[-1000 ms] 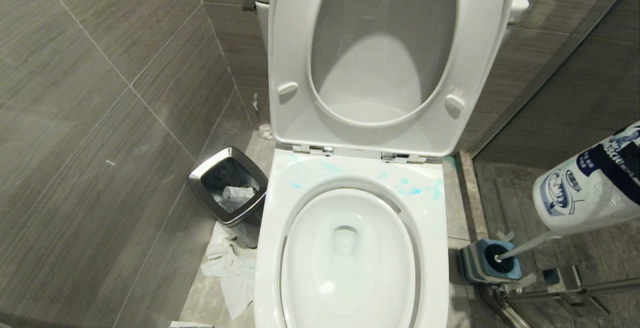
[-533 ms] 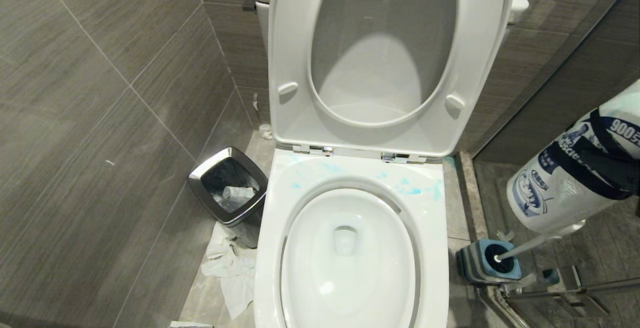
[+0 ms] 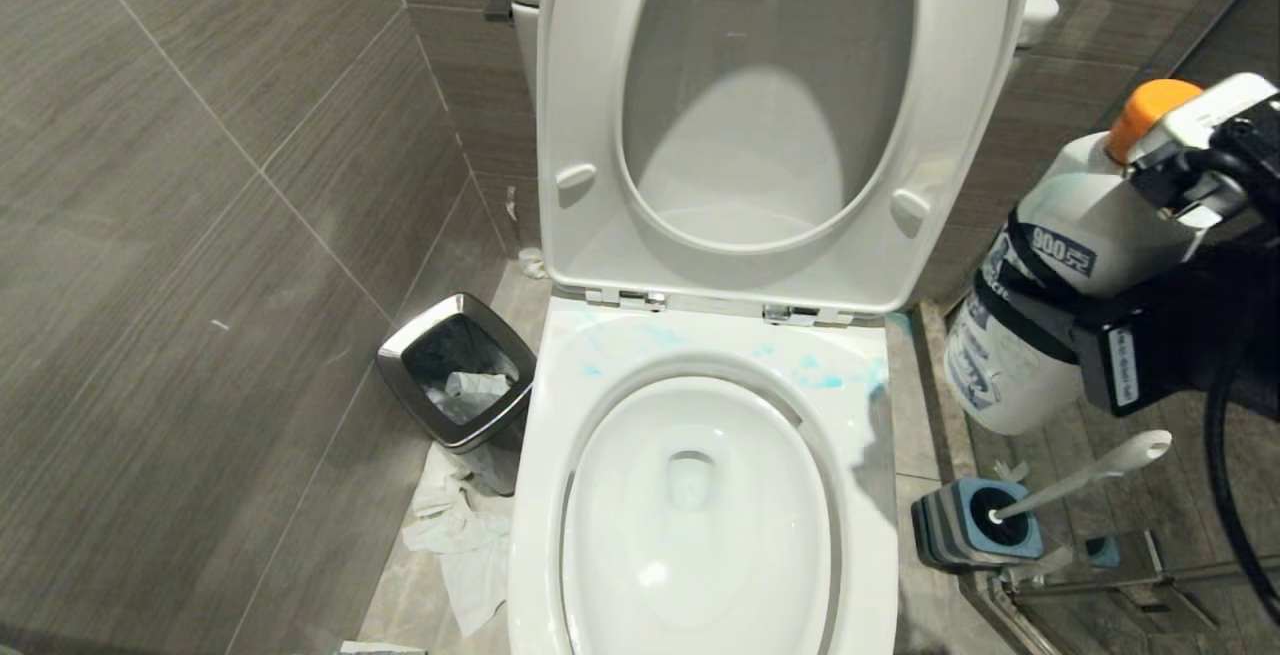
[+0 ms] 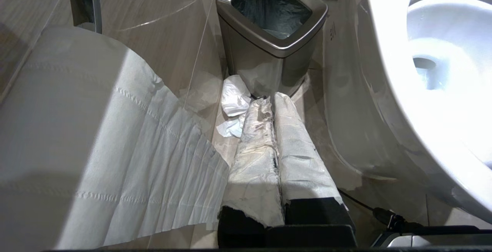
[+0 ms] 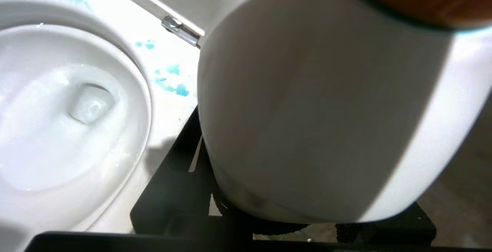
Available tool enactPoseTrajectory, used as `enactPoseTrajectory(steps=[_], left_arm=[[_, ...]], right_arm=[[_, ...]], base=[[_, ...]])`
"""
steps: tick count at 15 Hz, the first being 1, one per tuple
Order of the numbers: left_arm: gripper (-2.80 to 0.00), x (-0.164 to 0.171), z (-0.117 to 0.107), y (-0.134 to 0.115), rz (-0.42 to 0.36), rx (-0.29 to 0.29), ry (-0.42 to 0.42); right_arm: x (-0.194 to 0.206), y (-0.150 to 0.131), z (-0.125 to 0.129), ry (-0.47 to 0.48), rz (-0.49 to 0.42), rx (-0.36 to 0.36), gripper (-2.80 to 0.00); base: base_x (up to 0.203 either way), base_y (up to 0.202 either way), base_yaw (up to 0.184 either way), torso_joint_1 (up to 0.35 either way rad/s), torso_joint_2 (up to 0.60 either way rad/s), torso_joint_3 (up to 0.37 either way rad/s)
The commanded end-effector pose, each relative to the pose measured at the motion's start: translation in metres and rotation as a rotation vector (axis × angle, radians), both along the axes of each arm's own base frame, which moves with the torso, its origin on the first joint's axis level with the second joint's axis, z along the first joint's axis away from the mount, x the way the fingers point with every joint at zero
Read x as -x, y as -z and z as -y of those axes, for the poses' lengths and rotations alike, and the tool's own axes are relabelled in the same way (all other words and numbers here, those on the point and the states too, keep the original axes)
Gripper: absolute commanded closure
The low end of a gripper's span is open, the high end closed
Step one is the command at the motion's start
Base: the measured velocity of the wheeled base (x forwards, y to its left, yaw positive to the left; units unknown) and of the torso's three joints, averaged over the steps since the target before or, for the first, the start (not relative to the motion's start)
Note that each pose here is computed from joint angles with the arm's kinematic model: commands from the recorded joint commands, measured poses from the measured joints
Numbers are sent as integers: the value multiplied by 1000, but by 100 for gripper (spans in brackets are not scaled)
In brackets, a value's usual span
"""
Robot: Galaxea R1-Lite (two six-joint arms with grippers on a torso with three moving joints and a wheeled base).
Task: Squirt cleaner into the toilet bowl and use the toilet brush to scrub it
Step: Pour in the cleaning agent
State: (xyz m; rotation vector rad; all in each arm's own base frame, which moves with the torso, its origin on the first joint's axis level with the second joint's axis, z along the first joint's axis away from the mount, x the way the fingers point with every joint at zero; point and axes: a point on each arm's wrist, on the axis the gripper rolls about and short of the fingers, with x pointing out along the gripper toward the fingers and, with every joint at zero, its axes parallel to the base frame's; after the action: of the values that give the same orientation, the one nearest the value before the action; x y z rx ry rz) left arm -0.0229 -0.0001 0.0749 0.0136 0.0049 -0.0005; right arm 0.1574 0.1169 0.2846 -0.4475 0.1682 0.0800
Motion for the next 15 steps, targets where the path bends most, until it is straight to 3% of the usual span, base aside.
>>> enactPoseTrajectory(steps=[1,6,15], left_arm=[[0,0,0,0,-3,0,0],[0,0,0,0,-3,0,1],[0,0,0,0,-3,0,0]], right_arm=[[-12,6,-21,-18,-24,79,0],[-14,12,-55,-45,-27,239,0],[-18,4,-89,-21,12,679,0]], base=[[0,0,0,0,0,0],[0,0,0,0,0,0],[0,0,0,0,0,0]])
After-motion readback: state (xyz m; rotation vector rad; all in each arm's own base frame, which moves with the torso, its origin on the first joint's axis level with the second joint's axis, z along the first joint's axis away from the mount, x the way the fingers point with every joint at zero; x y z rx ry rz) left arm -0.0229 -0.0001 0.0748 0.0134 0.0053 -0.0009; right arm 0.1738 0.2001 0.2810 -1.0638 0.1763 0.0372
